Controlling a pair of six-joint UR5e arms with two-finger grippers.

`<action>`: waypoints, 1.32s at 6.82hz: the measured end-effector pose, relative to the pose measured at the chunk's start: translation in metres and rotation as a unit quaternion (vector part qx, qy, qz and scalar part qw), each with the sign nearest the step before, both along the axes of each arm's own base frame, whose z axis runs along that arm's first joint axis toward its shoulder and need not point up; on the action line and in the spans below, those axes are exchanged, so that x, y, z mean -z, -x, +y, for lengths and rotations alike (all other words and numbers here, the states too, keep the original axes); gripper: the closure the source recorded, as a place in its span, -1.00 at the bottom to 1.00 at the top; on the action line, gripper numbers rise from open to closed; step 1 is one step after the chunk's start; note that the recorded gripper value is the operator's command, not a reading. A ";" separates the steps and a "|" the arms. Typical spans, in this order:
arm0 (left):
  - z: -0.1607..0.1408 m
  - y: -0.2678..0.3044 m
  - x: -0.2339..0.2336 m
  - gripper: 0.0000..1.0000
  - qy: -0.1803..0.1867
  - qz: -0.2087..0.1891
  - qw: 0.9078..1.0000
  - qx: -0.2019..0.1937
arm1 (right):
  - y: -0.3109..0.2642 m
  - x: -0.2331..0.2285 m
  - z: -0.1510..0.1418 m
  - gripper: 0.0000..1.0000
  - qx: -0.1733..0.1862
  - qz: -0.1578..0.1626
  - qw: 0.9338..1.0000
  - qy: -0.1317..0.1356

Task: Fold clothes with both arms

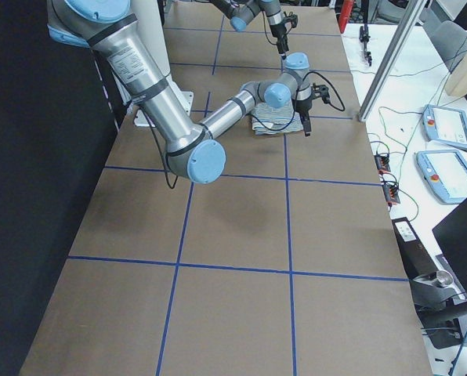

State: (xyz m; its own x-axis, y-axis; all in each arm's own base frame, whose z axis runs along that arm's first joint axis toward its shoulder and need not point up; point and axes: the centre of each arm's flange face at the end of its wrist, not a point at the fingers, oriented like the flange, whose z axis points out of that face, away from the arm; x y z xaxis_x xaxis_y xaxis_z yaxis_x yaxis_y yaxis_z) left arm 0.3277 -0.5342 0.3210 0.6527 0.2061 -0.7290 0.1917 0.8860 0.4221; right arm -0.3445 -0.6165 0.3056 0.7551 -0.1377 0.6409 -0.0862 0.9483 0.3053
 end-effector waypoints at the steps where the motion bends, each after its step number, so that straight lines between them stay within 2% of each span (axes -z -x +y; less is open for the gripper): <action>1: 0.012 0.049 -0.014 -1.00 -0.019 -0.026 0.999 -0.018 | -0.062 -0.041 0.003 -1.00 0.032 0.008 0.999 -0.011; 3: 0.026 0.174 -0.072 -1.00 -0.075 -0.093 0.990 -0.076 | -0.179 -0.128 0.016 -1.00 0.097 0.027 0.994 -0.032; 4: 0.035 0.229 -0.108 -1.00 -0.091 -0.121 0.983 -0.101 | -0.228 -0.172 0.030 -1.00 0.117 0.024 0.992 -0.027; 5: 0.047 0.262 -0.144 -1.00 -0.079 -0.128 0.982 -0.118 | -0.268 -0.213 0.051 -1.00 0.125 0.018 0.992 -0.014; 6: 0.056 0.279 -0.190 -1.00 -0.042 -0.130 0.983 -0.126 | -0.304 -0.255 0.078 -1.00 0.118 0.017 0.993 0.008; 7: 0.057 0.297 -0.230 -1.00 -0.006 -0.133 0.984 -0.119 | -0.326 -0.295 0.103 -1.00 0.108 0.023 0.993 0.040; 9: 0.060 0.367 -0.274 -1.00 0.034 -0.128 0.989 -0.069 | -0.377 -0.352 0.138 -1.00 0.065 0.035 0.992 0.102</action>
